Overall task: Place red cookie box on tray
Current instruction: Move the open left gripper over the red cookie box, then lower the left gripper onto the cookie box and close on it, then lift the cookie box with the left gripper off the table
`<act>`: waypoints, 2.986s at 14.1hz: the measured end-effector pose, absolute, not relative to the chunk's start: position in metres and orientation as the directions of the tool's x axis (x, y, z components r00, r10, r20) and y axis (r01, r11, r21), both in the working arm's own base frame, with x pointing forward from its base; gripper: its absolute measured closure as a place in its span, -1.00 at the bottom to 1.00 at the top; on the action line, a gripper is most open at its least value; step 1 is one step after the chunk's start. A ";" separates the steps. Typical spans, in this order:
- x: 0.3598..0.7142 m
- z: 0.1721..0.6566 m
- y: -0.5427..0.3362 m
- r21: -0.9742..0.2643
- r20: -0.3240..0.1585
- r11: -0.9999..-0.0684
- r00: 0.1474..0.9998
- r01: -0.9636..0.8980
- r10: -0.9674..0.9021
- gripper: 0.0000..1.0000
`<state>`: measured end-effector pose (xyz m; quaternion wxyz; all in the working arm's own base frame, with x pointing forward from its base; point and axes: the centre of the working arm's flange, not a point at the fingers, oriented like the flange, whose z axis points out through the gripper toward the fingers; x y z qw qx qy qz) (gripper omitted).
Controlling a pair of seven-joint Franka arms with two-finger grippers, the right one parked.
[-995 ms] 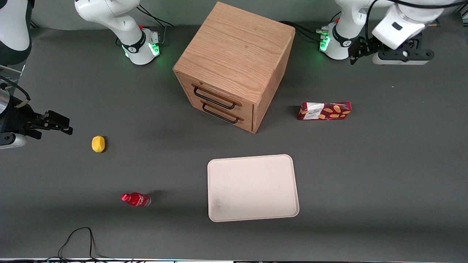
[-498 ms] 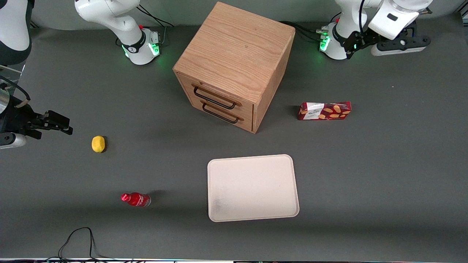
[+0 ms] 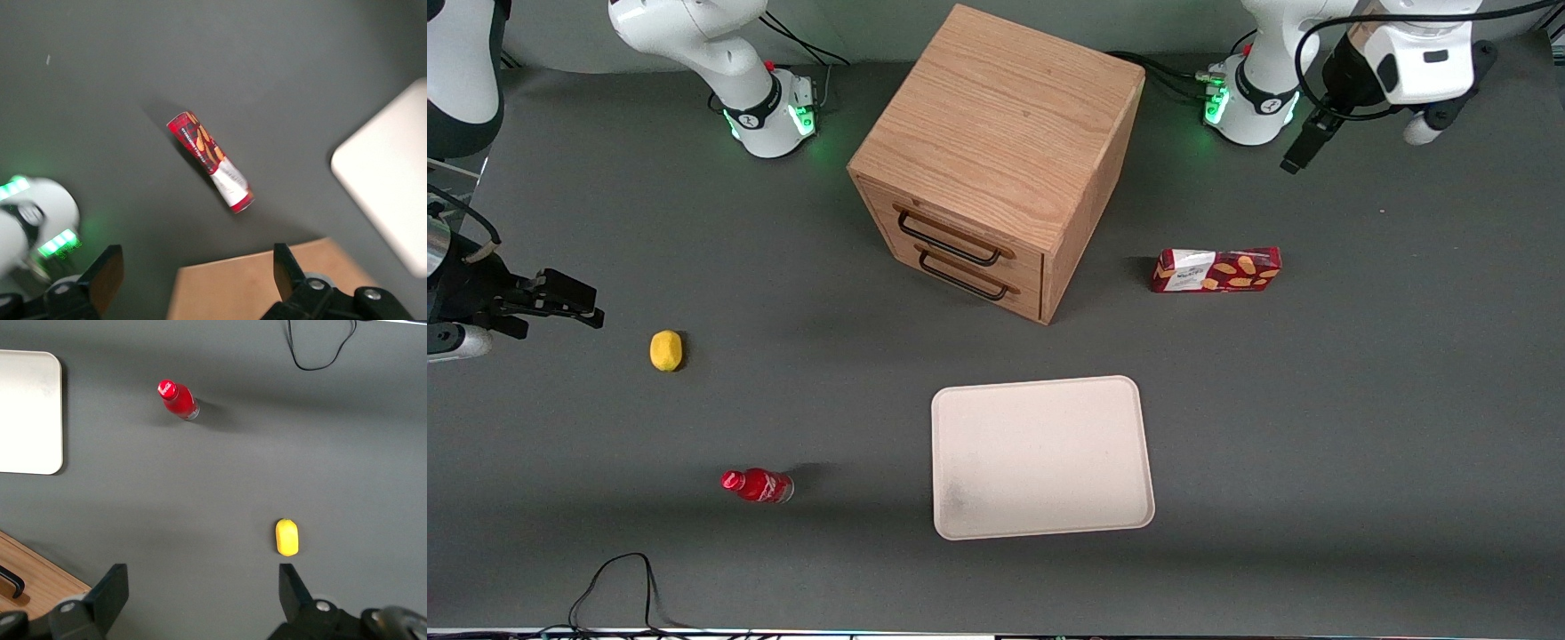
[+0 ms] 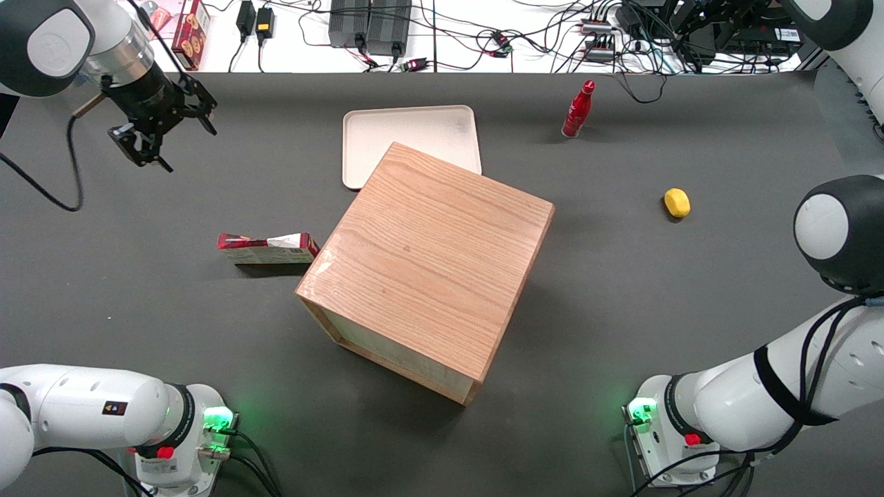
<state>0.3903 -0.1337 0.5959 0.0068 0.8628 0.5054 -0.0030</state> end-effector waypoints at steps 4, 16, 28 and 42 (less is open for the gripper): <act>0.396 0.594 -0.140 0.028 -0.015 -0.014 0.015 0.999 1.000 -1.00; 0.414 0.440 -0.158 -0.014 0.008 0.100 -0.100 0.995 0.995 -1.00; 0.387 0.296 -0.156 -0.001 0.000 0.068 -0.068 0.998 0.998 -1.00; 0.387 0.244 -0.155 -0.033 0.008 0.032 -0.032 0.999 0.999 -0.44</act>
